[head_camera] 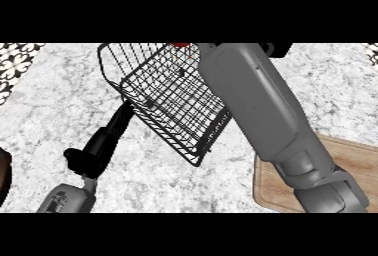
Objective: Pick the tomato from the cutting board and place it in the tiered basket
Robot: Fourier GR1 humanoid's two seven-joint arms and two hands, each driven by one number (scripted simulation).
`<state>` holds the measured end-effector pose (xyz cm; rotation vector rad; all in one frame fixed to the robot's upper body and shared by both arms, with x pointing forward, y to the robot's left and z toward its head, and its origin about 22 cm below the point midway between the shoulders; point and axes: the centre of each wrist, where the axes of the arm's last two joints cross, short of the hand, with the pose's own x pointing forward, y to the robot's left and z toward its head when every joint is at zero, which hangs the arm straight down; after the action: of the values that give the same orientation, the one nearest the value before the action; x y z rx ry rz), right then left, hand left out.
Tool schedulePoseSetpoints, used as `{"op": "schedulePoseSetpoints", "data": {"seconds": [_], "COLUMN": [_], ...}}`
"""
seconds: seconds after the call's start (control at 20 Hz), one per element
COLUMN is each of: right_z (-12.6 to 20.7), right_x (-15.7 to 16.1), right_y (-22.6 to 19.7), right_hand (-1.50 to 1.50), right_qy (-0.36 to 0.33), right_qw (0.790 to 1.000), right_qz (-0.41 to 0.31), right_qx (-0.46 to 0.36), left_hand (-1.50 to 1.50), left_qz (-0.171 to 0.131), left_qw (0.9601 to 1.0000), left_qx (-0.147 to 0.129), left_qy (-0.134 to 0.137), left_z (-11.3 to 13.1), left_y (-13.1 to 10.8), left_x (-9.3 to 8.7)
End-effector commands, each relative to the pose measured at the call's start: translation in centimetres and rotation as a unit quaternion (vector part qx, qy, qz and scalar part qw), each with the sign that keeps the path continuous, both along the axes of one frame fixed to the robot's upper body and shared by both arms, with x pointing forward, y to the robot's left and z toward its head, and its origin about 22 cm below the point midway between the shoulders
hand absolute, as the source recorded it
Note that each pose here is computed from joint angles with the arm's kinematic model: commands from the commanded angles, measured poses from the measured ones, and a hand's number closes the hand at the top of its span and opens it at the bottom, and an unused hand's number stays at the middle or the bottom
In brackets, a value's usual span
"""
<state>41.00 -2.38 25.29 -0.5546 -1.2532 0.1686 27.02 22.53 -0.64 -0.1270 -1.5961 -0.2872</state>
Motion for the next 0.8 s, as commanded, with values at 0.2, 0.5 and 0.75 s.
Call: {"op": "schedulePoseSetpoints", "data": {"seconds": [0.2,0.5,0.75], "right_z": [0.2,0.0,1.6], "right_x": [0.0,1.9,1.9], "right_y": [1.7,-0.8,-2.7], "right_hand": [-1.50,-1.50,-1.50], "right_qy": [-0.025,-0.120,-0.176], "right_qw": [0.990,0.971,0.950], "right_qz": [-0.086,-0.206,-0.256], "right_qx": [0.111,0.035,0.045], "left_hand": [0.00,0.00,0.00], "left_qz": [0.014,0.047,0.074], "left_qw": [0.9993,0.9983,0.9962], "left_qx": [0.002,0.001,0.000], "left_qy": [0.034,0.033,0.047], "left_z": [-0.2,-1.3,-1.6], "left_y": [0.5,2.2,3.0], "left_x": [0.4,-1.4,-2.3]}}
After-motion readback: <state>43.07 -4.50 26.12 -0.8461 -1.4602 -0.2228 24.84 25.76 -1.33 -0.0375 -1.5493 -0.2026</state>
